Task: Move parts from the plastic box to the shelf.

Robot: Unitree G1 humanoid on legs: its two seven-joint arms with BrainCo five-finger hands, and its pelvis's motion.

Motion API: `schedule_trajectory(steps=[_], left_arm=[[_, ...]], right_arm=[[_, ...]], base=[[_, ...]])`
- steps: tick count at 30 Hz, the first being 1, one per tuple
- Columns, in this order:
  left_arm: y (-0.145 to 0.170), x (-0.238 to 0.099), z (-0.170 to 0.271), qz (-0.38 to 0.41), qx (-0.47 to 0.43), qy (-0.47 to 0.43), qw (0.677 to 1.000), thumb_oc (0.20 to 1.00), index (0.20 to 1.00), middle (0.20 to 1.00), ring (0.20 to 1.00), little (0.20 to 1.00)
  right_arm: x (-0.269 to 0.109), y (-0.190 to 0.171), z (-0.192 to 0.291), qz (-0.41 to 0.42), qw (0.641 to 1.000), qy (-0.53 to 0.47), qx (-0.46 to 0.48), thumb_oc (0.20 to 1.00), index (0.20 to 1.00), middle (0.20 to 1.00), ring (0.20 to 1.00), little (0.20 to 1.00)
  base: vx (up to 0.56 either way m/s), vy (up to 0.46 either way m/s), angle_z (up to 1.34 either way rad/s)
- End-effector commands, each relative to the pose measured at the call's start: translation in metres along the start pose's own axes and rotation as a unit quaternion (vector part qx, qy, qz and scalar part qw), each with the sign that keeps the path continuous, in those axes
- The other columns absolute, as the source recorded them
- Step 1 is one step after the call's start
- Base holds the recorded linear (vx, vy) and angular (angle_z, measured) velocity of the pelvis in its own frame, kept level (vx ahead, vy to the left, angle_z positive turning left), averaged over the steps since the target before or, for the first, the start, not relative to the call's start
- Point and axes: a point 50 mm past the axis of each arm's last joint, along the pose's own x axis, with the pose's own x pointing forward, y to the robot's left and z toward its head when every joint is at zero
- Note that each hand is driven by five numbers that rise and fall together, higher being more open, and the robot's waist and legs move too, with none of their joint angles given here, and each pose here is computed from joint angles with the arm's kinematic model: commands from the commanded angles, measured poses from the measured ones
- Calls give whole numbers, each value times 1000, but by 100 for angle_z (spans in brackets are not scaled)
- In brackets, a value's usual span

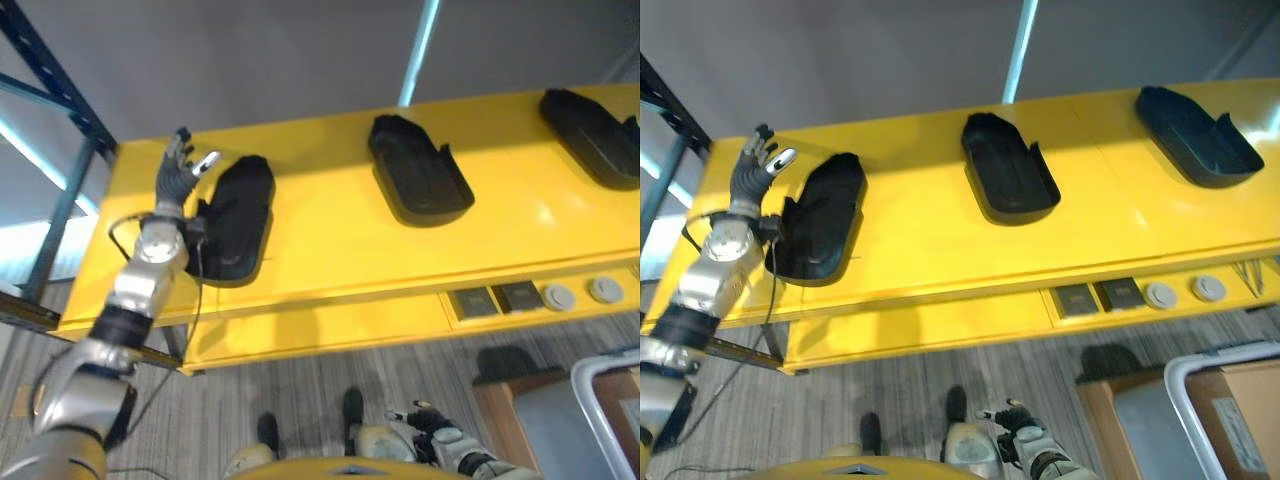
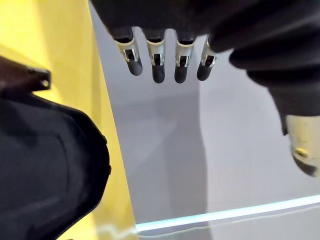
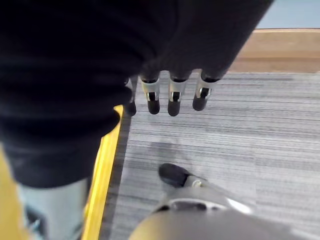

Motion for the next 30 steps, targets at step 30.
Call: schedule_trajectory(steps=[30], left_arm=[[-2,-88,-58,-27,-72,53,996,1000,1000,1000,1000,1000]], right_arm=[[-10,30,-41,41,997,53,-26,1000,1000,1000,1000,1000]], base=[[6,7,-1]])
